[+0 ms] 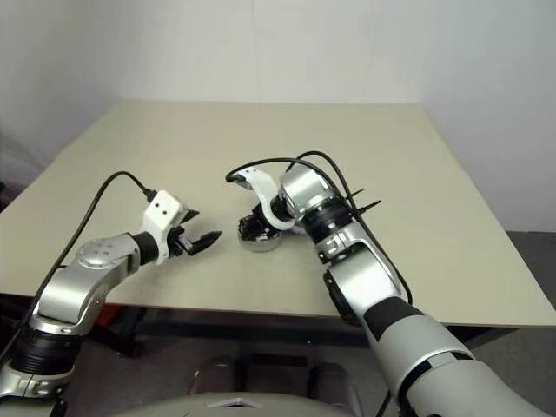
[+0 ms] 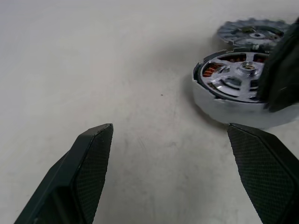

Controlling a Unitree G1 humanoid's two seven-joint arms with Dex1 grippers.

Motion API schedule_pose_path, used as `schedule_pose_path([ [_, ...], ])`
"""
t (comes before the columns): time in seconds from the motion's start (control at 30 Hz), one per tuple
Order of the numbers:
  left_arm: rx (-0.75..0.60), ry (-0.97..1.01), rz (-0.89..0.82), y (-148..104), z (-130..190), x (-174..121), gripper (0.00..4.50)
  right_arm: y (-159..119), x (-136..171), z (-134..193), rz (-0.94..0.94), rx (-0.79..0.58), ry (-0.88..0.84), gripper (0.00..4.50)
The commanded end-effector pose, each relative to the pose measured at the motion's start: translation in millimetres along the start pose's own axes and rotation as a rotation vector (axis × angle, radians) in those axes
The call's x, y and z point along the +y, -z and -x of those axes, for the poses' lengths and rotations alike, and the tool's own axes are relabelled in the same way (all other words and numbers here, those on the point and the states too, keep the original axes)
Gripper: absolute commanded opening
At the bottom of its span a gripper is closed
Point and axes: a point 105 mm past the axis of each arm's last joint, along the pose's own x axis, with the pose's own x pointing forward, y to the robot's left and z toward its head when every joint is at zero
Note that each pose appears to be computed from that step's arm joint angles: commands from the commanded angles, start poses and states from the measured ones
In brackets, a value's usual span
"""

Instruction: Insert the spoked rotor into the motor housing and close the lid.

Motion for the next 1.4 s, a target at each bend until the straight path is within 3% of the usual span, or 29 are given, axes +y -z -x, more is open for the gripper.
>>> schedule_pose_path([
  [0.03,-0.04,-0.033,-0.026,-12.6,8.9,3.8,4.1,-5.0,-12.8,-4.0,-0.086,-0.029,0.1,0.0],
  [0.5,-0.026,-0.052,-0.016,-7.6,16.5,-1.1,4.1,-48.2,-22.5,-15.7,-0.165,-0.288,0.182,0.0],
  [0.77,-0.026,-0.038,-0.013,-8.5,13.3,-3.5,4.1,-67.0,-25.9,-2.1,-0.126,-0.367,0.229,2.62],
  [1.0,-0.03,-0.007,-0.013,-10.5,6.0,-7.7,4.1,-100.2,21.1,21.7,-0.002,-0.512,-0.083,2.62],
  [1.13,-0.037,0.002,-0.017,-13.9,3.0,-6.6,4.1,-111.5,33.7,40.5,0.069,-0.597,-0.161,2.62],
  [1.27,-0.037,0.003,-0.019,-16.2,3.8,0.4,4.1,-111.8,22.0,51.3,0.162,-0.666,-0.113,2.62],
  [1.4,-0.034,0.001,-0.02,-16.9,8.1,10.1,4.1,-91.4,-12.9,54.0,0.284,-0.686,0.017,2.62],
])
